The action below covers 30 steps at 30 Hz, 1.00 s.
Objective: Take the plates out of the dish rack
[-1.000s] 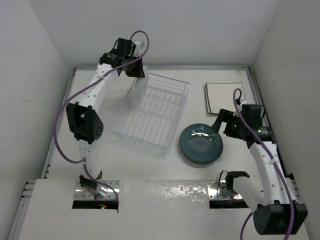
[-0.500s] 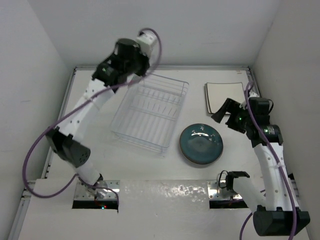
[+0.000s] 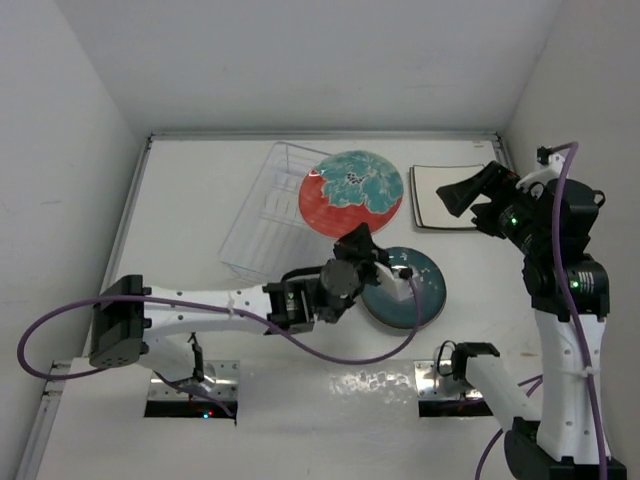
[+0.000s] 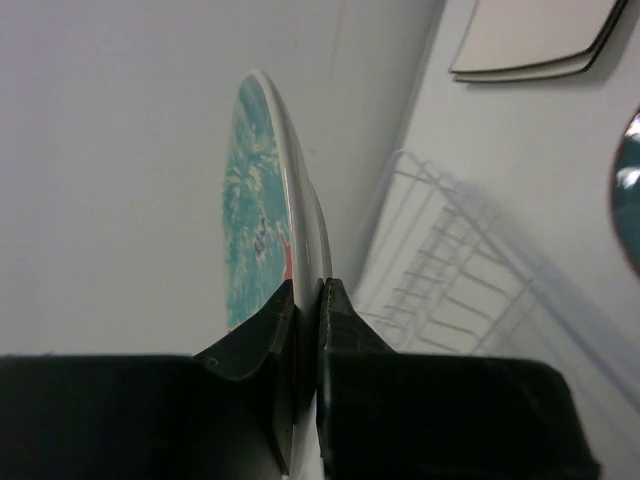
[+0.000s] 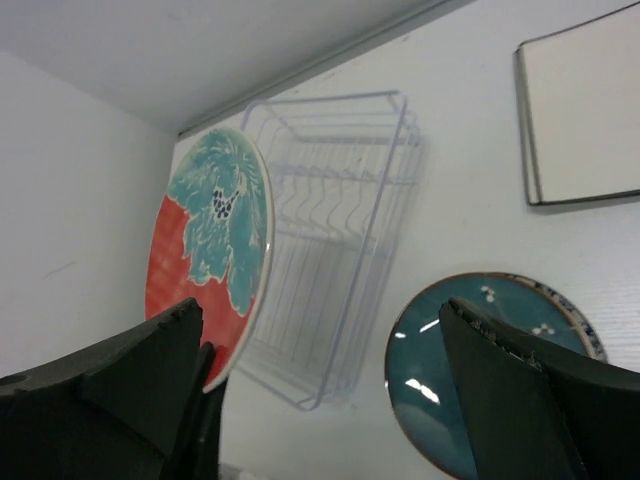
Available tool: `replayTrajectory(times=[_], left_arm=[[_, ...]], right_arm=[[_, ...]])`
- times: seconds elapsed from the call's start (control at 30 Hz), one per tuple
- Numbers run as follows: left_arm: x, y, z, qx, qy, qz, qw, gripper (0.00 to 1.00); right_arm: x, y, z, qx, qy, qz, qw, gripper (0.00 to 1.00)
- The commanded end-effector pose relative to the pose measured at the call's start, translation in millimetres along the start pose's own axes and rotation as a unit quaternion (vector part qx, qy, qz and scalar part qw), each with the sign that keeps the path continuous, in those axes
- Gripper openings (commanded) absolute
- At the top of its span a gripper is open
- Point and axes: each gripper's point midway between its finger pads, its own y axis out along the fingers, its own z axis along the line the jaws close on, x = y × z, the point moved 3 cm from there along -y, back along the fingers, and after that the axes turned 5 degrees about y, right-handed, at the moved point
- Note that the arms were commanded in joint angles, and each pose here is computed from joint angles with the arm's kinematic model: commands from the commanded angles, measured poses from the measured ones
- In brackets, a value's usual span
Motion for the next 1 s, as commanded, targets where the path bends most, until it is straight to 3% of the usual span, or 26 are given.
replayTrajectory(times=[0.0, 0.1, 0.37, 0.43, 0.63, 0.97], left_arm=[[4.1, -57.2, 87.0, 0.206, 0.019, 0.005, 0.978, 0.00], [13.9, -66.5, 68.8, 0.202, 0.050, -0.028, 0.978, 0.00], [35.6, -77.7, 31.8, 0.168, 0.062, -0.073, 0.981, 0.00], [39.1, -75.3, 22.4, 0.152, 0.065, -0.076, 0.983, 0.00], [45.4, -68.7, 9.5, 0.133, 0.069, -0.081, 0.985, 0.00], [63.9, -51.3, 3.5, 0.105, 0.066, -0.087, 0.989, 0.00]], right_arm=[[-20.2, 19.7, 1.7, 0.031, 0.029, 0.072, 0.996, 0.99], [-34.4, 25.7, 18.0, 0.107, 0.041, 0.124, 0.986, 0.99], [-49.6, 37.7, 13.7, 0.138, 0.041, 0.154, 0.978, 0.96], [-58.4, 41.5, 12.0, 0.153, 0.050, 0.172, 0.972, 0.91], [-71.5, 49.1, 7.6, 0.178, 0.062, 0.189, 0.964, 0.58], [-98.6, 49.7, 5.1, 0.239, 0.077, 0.236, 0.939, 0.53]])
